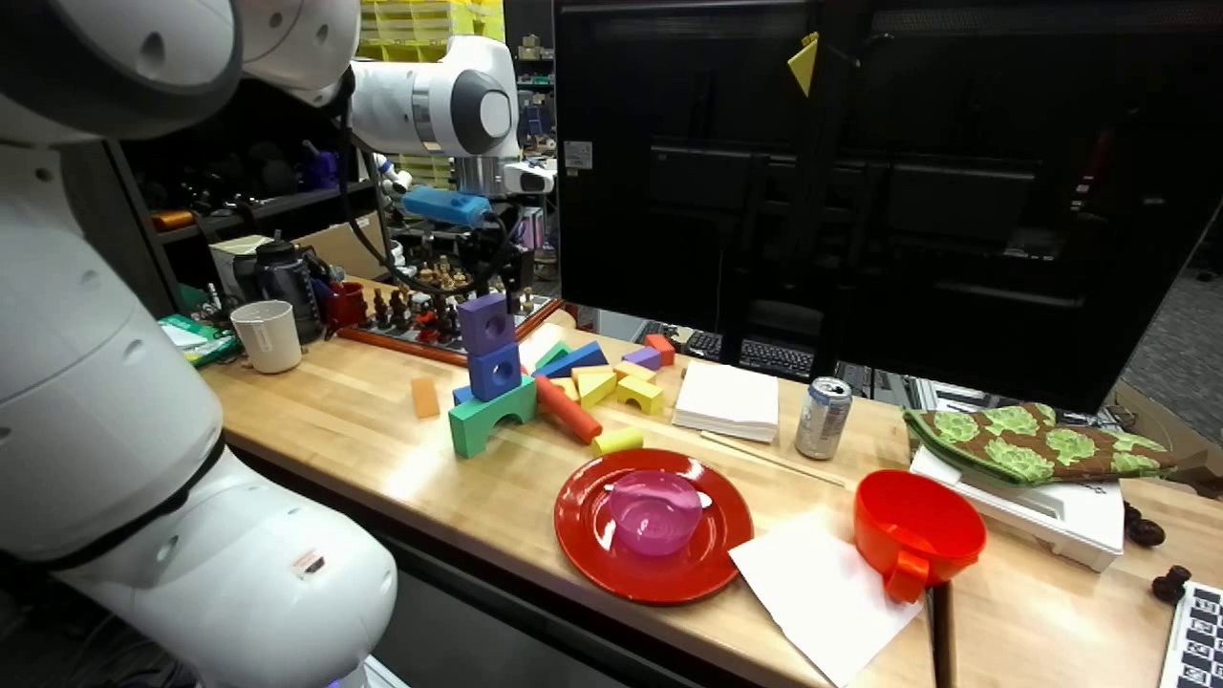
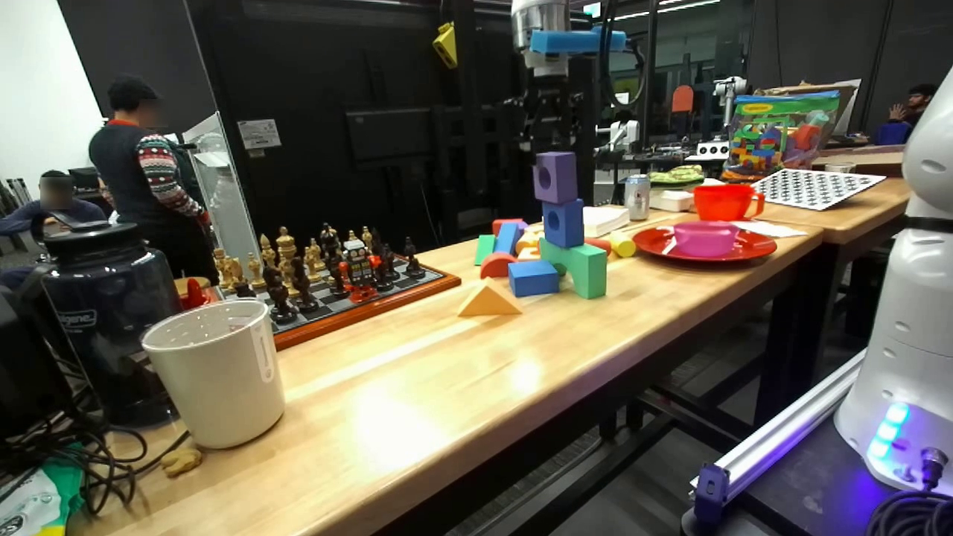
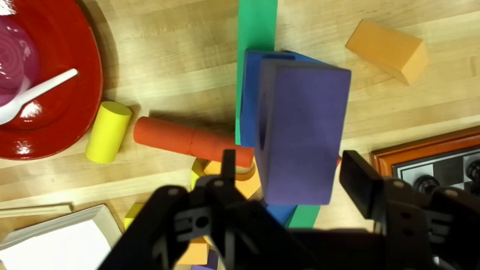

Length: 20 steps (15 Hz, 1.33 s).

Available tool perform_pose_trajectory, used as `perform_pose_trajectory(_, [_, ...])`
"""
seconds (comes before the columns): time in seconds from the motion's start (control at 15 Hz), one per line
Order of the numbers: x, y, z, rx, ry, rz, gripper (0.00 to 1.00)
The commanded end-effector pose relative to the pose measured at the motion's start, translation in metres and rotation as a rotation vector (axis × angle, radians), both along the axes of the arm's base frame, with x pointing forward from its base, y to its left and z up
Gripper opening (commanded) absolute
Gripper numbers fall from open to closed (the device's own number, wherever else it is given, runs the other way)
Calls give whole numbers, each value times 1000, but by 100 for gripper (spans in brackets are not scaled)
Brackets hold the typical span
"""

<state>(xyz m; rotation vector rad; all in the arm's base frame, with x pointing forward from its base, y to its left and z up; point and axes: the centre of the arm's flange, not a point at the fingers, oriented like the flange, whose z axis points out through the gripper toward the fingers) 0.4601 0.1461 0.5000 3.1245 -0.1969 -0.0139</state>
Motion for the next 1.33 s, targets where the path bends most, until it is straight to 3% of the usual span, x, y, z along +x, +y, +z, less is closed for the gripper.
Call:
perform_pose_trajectory(0.0, [-8,-2,2,5,-18,1,100])
perform_pose_trajectory(0.4, [-37,-1,13,-2,-57,-19,100])
perform_pose_trajectory(0.87, [-131,25,37,-64,-186,-66,100])
perform_pose_trajectory(1.27, [-211,67,5,-113,-335,-54,100])
